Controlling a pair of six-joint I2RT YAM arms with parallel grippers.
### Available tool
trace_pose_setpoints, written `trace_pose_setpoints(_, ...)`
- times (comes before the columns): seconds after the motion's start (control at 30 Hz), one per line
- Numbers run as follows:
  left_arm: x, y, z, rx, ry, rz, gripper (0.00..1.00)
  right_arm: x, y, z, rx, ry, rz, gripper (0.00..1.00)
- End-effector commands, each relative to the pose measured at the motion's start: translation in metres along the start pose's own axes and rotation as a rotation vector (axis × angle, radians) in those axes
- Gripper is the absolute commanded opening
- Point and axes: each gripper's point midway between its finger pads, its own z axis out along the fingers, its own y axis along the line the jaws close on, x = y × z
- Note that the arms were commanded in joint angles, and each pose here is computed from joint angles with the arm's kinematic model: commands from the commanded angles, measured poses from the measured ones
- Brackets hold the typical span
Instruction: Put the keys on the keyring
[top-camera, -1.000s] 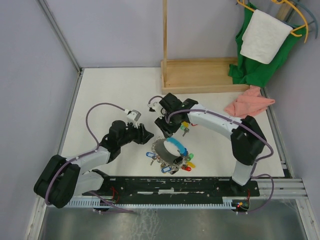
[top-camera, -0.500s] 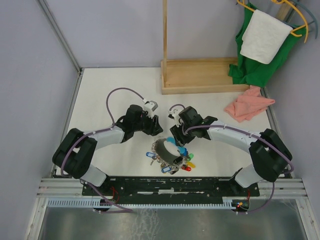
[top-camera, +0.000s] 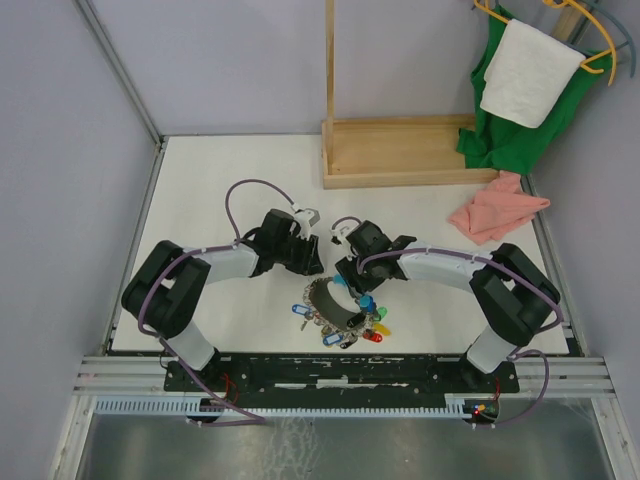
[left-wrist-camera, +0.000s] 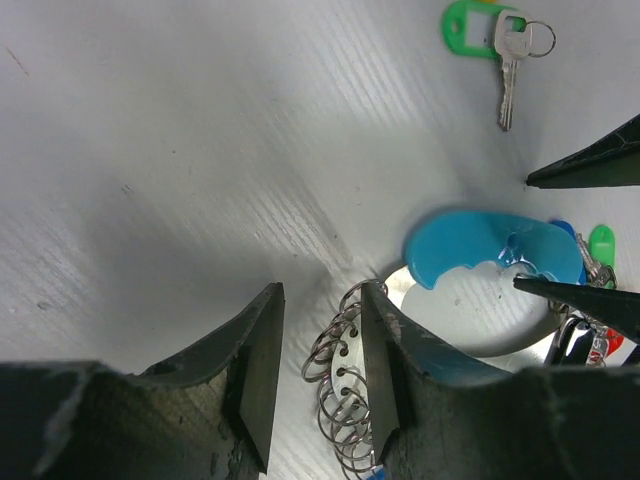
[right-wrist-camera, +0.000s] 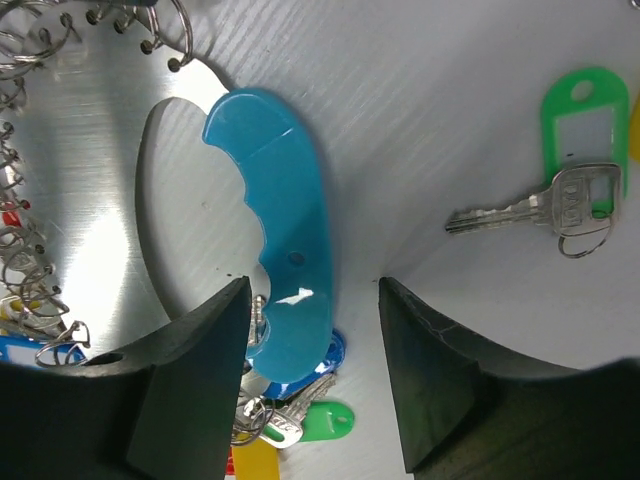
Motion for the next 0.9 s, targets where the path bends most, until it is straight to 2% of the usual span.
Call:
trace_pose_setpoints(0.0, 0.001, -0.008, -0.005, 0.019, -0.007, -0.061, 0.43, 0.0, 0.0, 0.005, 0.057, 0.037, -0.031, 0.62)
trace_pose_setpoints(0.2, 0.016, -0.013, -0.01, 0.036, -0.007, -0.124, 0.4, 0.016, 0.001, 0.009, 0.131, 0.131, -0.087, 0.54)
trace_pose_setpoints(0.47, 0.03, -0.019, -0.023, 0.063, -0.044, -0.159, 0.37, 0.002, -0.001, -0.001, 0.157, 0.126, -0.144, 0.24)
trace_pose_setpoints(0.53, 0.028, -0.016, -0.027, 0.042, -0.07, -0.154, 0.37, -0.008, -0.001, -0.008, 0.163, 0.103, -0.179, 0.21)
trace_pose_setpoints(0.7, 0.0, -0.009, -0.042, 0.013, -0.212, -0.123, 0.4, -0.035, -0.011, -0.031, 0.218, 0.053, -0.295, 0.15)
trace_pose_setpoints(0.87, -0.031, -0.008, -0.057, 0.061, -0.36, -0.086, 0.42, -0.054, -0.021, -0.051, 0.27, 0.024, -0.425, 0.14)
